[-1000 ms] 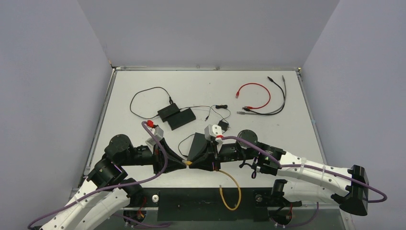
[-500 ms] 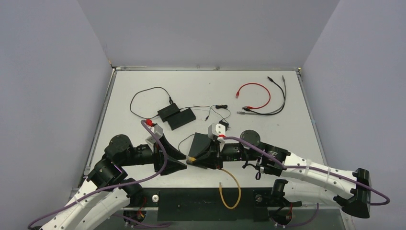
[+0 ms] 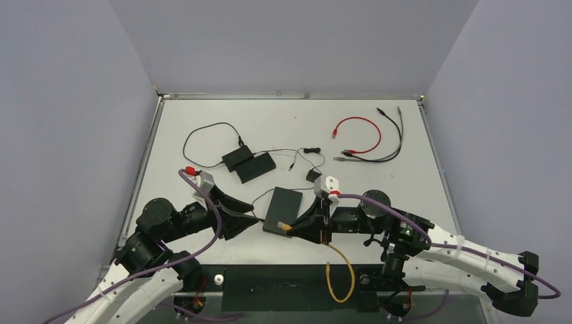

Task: Insert the plug into the switch port
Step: Pick up the connector from the center of the board, then insert the connector into the switch port.

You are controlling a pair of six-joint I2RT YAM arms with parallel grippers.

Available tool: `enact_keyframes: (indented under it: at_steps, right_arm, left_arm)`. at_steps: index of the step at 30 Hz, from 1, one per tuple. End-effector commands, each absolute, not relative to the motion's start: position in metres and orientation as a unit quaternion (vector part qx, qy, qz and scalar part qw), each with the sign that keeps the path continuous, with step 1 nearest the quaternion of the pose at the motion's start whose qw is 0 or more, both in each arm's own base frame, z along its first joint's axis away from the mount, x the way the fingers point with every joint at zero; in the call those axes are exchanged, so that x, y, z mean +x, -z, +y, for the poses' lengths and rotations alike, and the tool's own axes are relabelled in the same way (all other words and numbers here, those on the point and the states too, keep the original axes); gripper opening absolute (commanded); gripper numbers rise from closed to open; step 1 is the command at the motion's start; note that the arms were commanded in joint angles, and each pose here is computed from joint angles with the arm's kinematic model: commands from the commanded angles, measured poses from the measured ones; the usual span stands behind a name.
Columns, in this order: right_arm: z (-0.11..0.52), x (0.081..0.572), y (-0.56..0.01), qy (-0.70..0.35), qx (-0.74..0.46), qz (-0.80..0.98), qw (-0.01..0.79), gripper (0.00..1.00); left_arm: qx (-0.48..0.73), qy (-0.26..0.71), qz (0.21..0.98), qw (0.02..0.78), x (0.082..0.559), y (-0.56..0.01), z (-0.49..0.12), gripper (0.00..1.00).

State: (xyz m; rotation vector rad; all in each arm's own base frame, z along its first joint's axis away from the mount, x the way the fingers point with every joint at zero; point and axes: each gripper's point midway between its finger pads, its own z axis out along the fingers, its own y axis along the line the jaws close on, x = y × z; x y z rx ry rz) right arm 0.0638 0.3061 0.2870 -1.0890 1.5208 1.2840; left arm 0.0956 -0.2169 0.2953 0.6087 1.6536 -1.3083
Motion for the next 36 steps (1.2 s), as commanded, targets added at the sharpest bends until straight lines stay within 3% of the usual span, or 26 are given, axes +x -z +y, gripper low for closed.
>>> enact_keyframes:
  at_steps: [1, 11, 20, 28, 36]
  right_arm:
    - [0.315, 0.036, -0.314, -0.576, -0.421, 0.567, 0.412, 0.00]
    - [0.346, -0.003, -0.334, -0.647, -0.421, 0.516, 0.371, 0.00]
    - [0.352, -0.018, -0.305, -0.688, -0.381, 0.530, 0.318, 0.00]
    - [0.332, 0.024, -0.181, -0.504, -0.393, 0.699, 0.320, 0.00]
    - [0.295, 0.072, -0.120, -0.328, -0.394, 0.777, 0.364, 0.00]
  left_arm:
    - [0.188, 0.513, 0.664, 0.511, 0.115, -0.309, -0.205, 0.46]
    - [0.118, 0.461, 0.695, 0.539, 0.146, -0.303, -0.191, 0.47]
    - [0.094, 0.443, 0.713, 0.535, 0.164, -0.291, -0.196, 0.46]
    - [0.068, 0.434, 0.733, 0.519, 0.182, -0.267, -0.206, 0.46]
    - [0.057, 0.411, 0.774, 0.478, 0.199, -0.227, -0.219, 0.46]
